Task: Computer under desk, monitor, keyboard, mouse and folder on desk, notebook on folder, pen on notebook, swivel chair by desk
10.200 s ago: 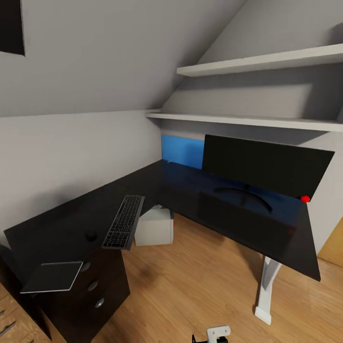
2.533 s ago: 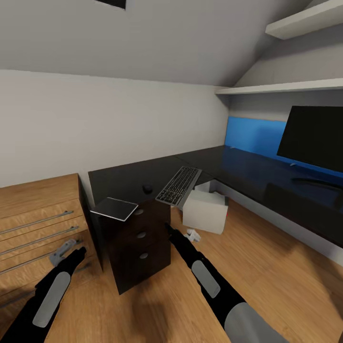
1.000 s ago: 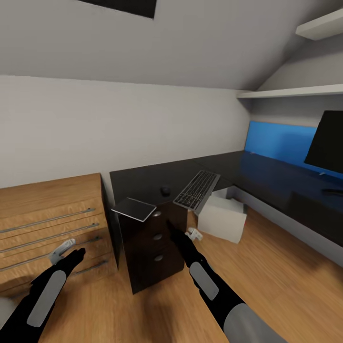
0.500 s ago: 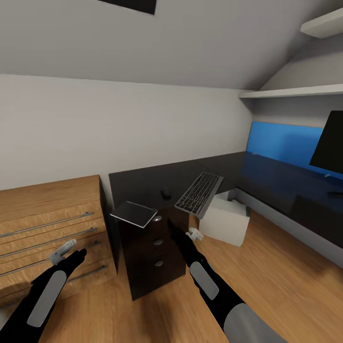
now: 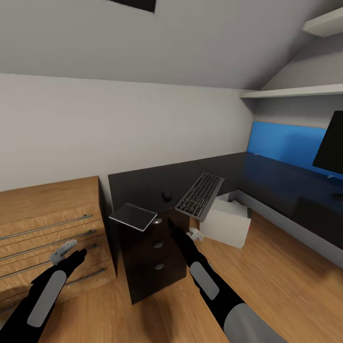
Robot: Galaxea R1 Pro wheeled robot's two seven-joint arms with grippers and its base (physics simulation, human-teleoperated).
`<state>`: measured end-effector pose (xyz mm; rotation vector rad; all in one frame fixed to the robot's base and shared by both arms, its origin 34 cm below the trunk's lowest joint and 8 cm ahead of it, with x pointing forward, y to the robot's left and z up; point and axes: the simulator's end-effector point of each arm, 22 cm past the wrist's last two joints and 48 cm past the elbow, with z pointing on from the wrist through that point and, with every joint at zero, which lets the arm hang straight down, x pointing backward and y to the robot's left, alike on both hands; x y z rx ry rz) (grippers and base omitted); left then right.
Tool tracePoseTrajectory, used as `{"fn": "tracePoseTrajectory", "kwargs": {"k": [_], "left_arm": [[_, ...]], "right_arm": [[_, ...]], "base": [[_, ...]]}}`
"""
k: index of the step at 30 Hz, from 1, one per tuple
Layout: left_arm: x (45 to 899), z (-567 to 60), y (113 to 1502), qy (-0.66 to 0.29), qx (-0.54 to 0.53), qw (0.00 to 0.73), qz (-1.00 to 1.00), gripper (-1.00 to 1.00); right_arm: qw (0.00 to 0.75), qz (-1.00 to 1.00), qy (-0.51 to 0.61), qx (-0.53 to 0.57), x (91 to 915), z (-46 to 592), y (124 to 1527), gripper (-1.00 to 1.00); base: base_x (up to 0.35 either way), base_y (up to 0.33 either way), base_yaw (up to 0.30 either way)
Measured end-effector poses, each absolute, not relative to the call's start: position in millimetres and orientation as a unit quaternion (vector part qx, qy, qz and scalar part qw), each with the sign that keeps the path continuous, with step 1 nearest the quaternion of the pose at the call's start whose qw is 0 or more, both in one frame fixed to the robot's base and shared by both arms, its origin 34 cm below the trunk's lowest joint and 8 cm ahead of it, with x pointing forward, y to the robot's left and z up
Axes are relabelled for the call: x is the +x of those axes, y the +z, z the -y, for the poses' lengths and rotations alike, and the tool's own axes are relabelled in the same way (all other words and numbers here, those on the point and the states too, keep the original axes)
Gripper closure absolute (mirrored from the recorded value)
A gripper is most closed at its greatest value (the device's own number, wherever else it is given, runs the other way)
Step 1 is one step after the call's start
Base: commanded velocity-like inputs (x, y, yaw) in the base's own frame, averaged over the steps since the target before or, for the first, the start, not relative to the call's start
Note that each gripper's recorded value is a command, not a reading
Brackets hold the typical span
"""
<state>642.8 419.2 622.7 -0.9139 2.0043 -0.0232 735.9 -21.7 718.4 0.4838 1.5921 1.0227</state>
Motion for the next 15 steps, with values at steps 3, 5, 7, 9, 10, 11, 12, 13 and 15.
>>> {"fn": "tracePoseTrajectory", "kwargs": {"k": [3,5,7,9,10,11,12,13,15], "left_arm": [[643,-419,623,-0.009,-0.370,0.453,-0.811,-1.00],[643,-419,623,-0.009,-0.370,0.452,-0.811,-1.00],[643,-419,623,-0.009,-0.370,0.452,-0.812,-1.00],[643,-419,623,-0.010,-0.370,0.452,-0.812,-1.00],[643,-420,624,-0.010,-0.370,0.453,-0.811,-1.00],[643,-420,626,-0.010,-0.371,0.454,-0.810,-1.00],[644,-420,628,-0.011,-0.371,0.457,-0.809,-1.00],[646,-420,633,-0.013,-0.371,0.461,-0.806,-1.00],[647,-420,638,-0.015,-0.371,0.466,-0.803,-1.00]], "right_arm": [[0.560,-0.675,0.434,0.206,736,22,718,-1.00],[0.560,-0.675,0.434,0.207,736,23,718,-1.00],[0.560,-0.675,0.434,0.208,736,23,718,-1.00],[0.560,-0.675,0.433,0.207,736,23,718,-1.00],[0.560,-0.675,0.433,0.208,736,23,718,-1.00],[0.560,-0.675,0.433,0.208,736,23,718,-1.00],[0.560,-0.675,0.433,0.208,736,23,718,-1.00],[0.560,-0.675,0.433,0.209,737,24,718,-1.00],[0.560,-0.673,0.433,0.214,738,27,718,-1.00]], "base": [[0.178,0.102,0.000],[0.100,0.057,0.000],[0.051,0.029,0.000],[0.030,0.017,0.000],[0.019,0.011,0.000],[0.015,0.009,0.000],[0.010,0.005,0.000],[0.008,0.004,0.000],[0.004,0.003,0.000]]}}
